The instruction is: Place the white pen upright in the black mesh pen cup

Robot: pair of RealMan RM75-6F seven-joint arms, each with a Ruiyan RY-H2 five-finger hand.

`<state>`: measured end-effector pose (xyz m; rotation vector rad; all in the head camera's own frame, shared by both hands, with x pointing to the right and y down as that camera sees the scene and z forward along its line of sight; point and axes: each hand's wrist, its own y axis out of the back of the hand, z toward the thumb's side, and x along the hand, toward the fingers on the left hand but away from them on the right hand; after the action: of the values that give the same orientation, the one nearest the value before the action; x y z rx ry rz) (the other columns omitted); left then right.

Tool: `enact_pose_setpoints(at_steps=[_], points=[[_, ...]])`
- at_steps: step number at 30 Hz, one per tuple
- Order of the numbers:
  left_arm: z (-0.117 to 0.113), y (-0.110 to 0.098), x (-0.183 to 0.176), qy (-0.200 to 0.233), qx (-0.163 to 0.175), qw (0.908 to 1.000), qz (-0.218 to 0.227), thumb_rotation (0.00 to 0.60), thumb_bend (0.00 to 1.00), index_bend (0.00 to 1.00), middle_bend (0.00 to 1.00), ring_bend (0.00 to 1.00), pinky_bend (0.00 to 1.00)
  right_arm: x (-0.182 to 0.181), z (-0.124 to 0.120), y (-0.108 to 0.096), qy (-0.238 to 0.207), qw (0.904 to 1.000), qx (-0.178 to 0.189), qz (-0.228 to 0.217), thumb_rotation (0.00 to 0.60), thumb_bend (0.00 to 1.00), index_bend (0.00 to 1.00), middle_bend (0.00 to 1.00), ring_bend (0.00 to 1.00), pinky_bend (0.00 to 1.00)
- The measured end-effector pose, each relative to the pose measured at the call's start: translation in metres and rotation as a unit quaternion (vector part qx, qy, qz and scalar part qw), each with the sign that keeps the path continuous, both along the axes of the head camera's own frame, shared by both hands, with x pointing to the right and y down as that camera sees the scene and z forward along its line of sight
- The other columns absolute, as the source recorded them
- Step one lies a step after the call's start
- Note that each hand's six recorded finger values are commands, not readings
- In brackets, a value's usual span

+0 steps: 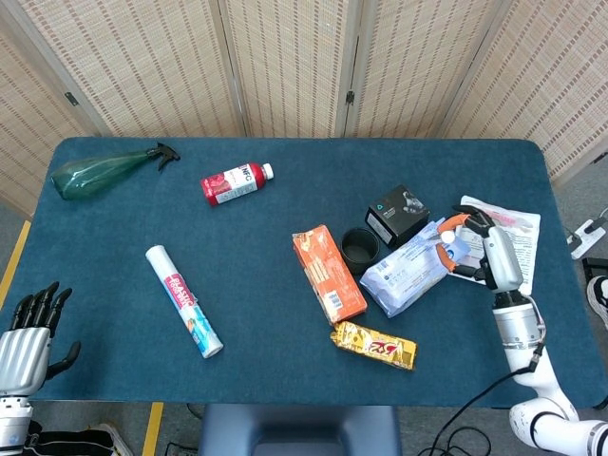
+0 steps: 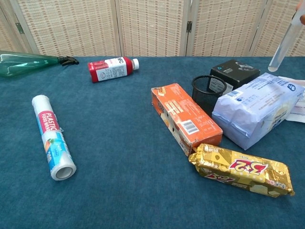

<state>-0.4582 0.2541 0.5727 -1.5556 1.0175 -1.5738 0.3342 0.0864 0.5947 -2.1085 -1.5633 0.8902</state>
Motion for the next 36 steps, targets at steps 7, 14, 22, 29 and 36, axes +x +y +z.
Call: enact_pose_setpoints(at_steps=[7, 14, 22, 29, 36], points=[[-0.001, 0.000, -0.002, 0.000, 0.001, 1.0000, -0.004, 0.600, 0.39, 0.12, 0.04, 0.05, 0.09, -0.006, 0.002, 0.004, -0.081, 0.9956, -0.044, 0.018, 0.600, 0.46, 0.63, 0.43, 0.18, 0.16], [0.000, 0.001, -0.001, 0.000, 0.000, 1.0000, -0.002, 0.600, 0.39, 0.12, 0.04, 0.05, 0.09, -0.008, -0.001, 0.007, -0.273, 0.9518, -0.124, 0.066, 0.600, 0.46, 0.63, 0.43, 0.18, 0.16], [-0.001, 0.000, -0.001, 0.000, 0.002, 1.0000, -0.002, 0.600, 0.39, 0.12, 0.04, 0.05, 0.09, -0.003, 0.000, 0.006, -0.269, 0.9533, -0.119, 0.071, 0.600, 0.46, 0.63, 0.43, 0.18, 0.16], [0.000, -0.001, -0.001, -0.001, 0.001, 1.0000, -0.002, 0.600, 0.39, 0.12, 0.04, 0.05, 0.09, 0.003, 0.002, 0.000, -0.077, 0.9963, -0.028, 0.026, 0.600, 0.46, 0.63, 0.43, 0.18, 0.16], [0.000, -0.002, -0.001, -0.002, 0.002, 1.0000, -0.001, 0.600, 0.39, 0.12, 0.04, 0.05, 0.09, -0.002, 0.004, 0.001, -0.035, 0.9991, -0.017, 0.018, 0.600, 0.46, 0.63, 0.43, 0.18, 0.16]])
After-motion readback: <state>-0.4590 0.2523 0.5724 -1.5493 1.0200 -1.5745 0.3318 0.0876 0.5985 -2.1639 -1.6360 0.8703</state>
